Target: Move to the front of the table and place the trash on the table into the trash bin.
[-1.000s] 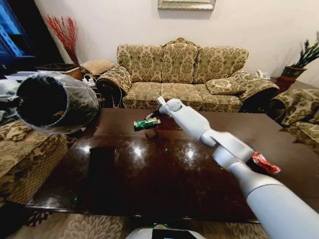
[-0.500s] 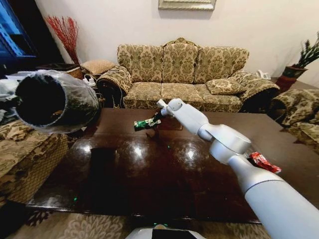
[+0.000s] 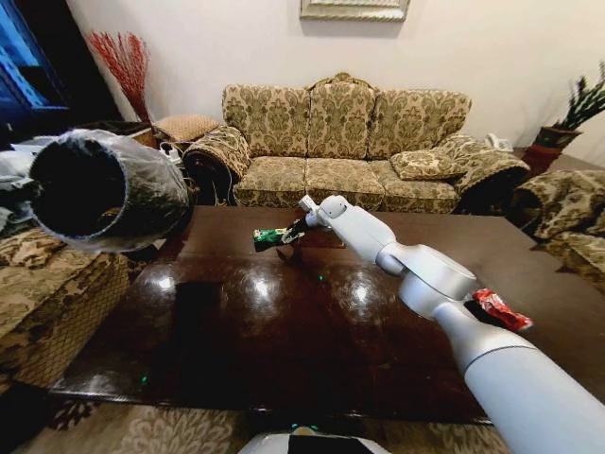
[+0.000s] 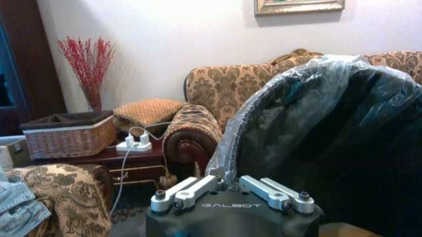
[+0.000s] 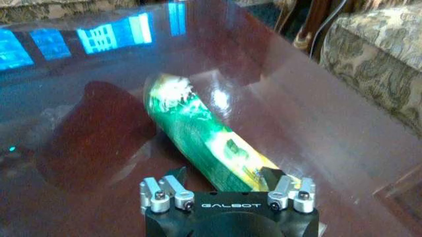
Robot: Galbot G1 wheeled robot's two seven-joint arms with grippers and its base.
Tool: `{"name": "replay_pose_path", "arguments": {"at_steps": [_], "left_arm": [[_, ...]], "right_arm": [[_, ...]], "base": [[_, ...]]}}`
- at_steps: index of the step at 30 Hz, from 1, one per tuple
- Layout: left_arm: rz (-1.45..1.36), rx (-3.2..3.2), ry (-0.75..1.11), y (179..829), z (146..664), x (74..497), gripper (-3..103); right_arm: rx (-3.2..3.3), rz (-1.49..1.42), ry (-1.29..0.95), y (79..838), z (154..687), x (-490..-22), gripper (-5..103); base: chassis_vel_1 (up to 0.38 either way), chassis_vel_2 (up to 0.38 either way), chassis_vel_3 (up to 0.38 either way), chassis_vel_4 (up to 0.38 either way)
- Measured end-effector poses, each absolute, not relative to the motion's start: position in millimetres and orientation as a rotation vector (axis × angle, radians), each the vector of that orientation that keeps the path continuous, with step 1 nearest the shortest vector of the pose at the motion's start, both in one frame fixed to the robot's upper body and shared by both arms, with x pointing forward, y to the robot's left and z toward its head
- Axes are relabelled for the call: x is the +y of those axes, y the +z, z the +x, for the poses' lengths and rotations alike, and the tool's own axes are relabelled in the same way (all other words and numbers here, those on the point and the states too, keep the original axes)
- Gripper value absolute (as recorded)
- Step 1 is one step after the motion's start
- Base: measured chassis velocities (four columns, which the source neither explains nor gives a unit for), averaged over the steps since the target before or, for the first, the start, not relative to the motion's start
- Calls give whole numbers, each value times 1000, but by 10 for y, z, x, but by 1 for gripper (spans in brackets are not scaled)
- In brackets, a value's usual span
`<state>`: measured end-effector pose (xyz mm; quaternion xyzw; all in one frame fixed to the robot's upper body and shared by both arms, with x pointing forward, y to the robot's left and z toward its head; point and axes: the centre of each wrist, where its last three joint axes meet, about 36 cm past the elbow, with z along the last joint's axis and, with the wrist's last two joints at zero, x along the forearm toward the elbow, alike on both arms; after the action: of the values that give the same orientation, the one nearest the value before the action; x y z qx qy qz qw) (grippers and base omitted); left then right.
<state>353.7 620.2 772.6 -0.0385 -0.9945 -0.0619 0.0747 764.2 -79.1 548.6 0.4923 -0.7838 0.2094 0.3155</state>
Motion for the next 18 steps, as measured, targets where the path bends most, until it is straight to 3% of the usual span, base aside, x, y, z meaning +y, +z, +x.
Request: {"name": "replay_pose_path", "arguments": {"at_steps": [3,5,12,18], "left_arm": [[-114,-2985,-184,7732,3540,6203,0],[-115,-2986,-183,7734,3540,6202,0],[-128,-2989,-192,7740,3537,6144,0],[-138,-2992,-200,7757,3546,6095,0]], "right_arm": [[-2062,1306,549,5478,7617,-754,58],[-2064,1306,548,5477,7615,-749,58],[-2164,1244,516,5462,7535,-666,27],[-2237,1182,481,5427,7436,-612,17]], "base": [[0,0,0,0],[0,0,0,0],[0,0,0,0],[0,0,0,0]]}}
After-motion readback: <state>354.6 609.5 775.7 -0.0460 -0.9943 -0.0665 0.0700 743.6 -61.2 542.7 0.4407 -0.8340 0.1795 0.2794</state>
